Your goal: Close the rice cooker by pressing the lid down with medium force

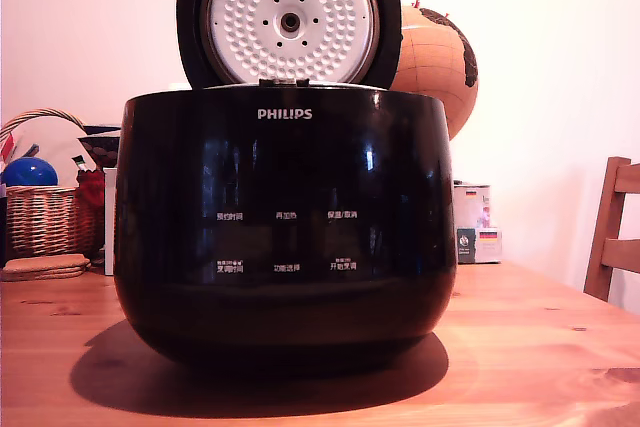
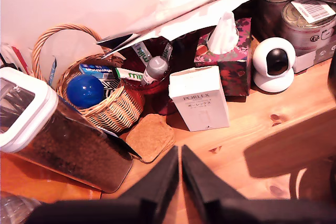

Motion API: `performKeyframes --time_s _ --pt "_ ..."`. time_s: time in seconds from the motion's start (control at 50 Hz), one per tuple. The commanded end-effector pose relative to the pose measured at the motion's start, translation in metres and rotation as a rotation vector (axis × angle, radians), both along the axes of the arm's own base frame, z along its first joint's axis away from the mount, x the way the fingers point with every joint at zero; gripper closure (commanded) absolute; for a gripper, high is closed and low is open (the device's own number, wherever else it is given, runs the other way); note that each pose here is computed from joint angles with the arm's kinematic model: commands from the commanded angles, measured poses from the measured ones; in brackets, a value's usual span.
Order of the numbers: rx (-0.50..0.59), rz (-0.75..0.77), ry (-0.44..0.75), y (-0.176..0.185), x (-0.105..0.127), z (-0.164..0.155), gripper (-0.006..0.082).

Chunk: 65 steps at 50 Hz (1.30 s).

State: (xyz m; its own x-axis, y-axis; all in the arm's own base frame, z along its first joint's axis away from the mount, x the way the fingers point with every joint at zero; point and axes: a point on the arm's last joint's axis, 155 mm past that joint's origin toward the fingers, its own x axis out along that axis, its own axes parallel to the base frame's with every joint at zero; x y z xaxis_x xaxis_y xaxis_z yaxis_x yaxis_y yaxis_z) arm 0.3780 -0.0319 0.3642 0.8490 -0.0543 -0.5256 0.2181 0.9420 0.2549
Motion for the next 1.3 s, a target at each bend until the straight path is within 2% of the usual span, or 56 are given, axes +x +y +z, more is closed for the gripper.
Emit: performKeyframes --time_s 0.0,0.34,0.5,0.58,0.7,0.78,0.8,0.84,0.86,0.92,0.94,0.98,1.2,1.28 --pt "-0.007 0.042 -0.015 0.014 0.002 0.001 0.0789" --pt "-0.008 0.042 -0.025 0.014 0.003 0.003 0.0789" --pt "-0.045 0.027 -0.12 0.008 0.017 0.024 0.0789" --pt "-0.112 -0.039 -0.166 -0.008 0.026 0.034 0.0789" --pt "-0.164 -0.115 -0.175 -0.025 0.041 0.032 0.0789" --pt "-0.214 -0.171 -0.147 -0.039 0.052 0.023 0.0789" --pt "-0.266 -0.213 -0.128 -0.05 0.052 0.022 0.0789" --pt "-0.28 -0.224 -0.113 -0.054 0.059 0.017 0.0789" --pt "-0.327 -0.257 -0.097 -0.063 0.059 0.016 0.0789" --pt "-0.365 -0.273 -0.072 -0.069 0.067 0.011 0.0789" --pt "-0.403 -0.324 -0.058 -0.08 0.065 0.013 0.0789" --pt "-0.415 -0.336 -0.045 -0.083 0.071 0.01 0.0789" --pt "-0.645 -0.534 0.044 -0.127 0.075 0.026 0.0789" --pt "-0.674 -0.599 0.054 -0.136 0.079 0.031 0.0789"
